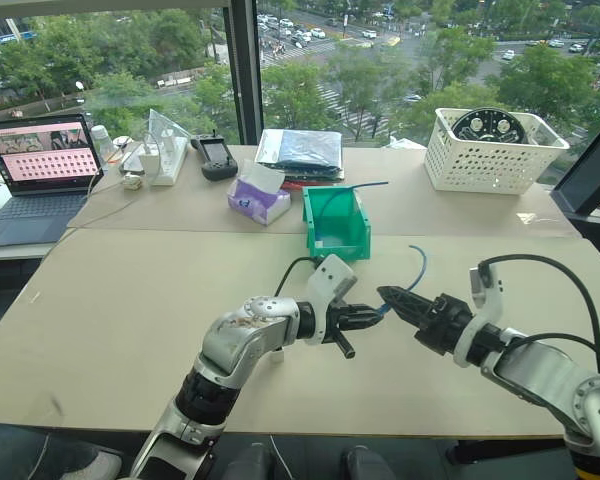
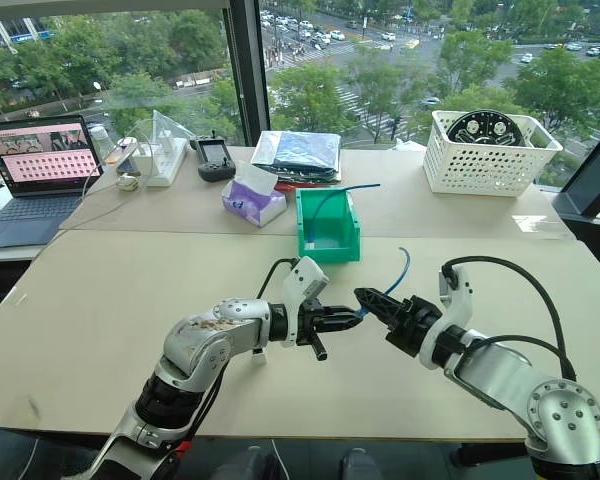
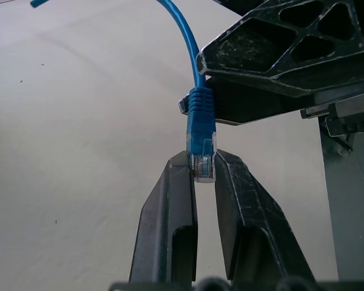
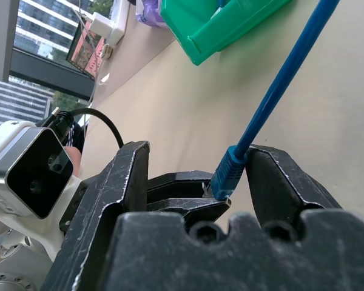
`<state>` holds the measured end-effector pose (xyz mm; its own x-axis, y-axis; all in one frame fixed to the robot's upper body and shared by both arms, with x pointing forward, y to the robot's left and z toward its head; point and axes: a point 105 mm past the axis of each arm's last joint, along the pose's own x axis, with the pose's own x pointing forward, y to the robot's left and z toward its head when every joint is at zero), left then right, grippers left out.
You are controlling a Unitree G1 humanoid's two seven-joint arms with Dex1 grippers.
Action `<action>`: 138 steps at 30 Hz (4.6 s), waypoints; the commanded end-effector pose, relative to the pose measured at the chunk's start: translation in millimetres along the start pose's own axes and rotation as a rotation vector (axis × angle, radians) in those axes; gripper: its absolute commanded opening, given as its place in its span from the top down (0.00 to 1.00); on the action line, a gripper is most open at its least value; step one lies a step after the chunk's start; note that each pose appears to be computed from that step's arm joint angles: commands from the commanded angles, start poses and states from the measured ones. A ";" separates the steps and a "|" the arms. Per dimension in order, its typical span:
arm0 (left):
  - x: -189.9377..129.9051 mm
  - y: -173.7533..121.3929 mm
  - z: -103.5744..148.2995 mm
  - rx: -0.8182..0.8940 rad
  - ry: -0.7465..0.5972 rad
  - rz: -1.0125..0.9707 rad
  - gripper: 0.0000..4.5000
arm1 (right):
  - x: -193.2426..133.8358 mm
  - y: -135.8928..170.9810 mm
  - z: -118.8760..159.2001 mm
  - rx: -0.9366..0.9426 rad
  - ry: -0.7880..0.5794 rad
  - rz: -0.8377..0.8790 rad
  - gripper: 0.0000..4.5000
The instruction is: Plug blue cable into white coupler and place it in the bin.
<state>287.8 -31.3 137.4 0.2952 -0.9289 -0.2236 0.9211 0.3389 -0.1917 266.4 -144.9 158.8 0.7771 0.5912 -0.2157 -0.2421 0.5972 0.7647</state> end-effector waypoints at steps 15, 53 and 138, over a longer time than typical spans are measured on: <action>1.1 -7.2 13.5 0.017 -0.061 -0.026 0.88 | 0.5 13.1 7.6 0.004 -0.027 0.064 1.00; -222.9 23.4 -19.2 0.153 -0.320 0.850 0.01 | 47.5 41.6 66.5 -0.328 0.202 0.345 1.00; -76.9 72.0 -48.2 0.528 0.030 -0.403 0.84 | -25.5 27.5 54.8 -0.322 -0.134 0.080 1.00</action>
<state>316.4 70.7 88.9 -0.0623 -0.9627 -0.2634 0.9736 -0.1166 0.1961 277.7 -172.5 201.7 0.8023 0.5834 -0.1264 -0.4277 0.7095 0.5601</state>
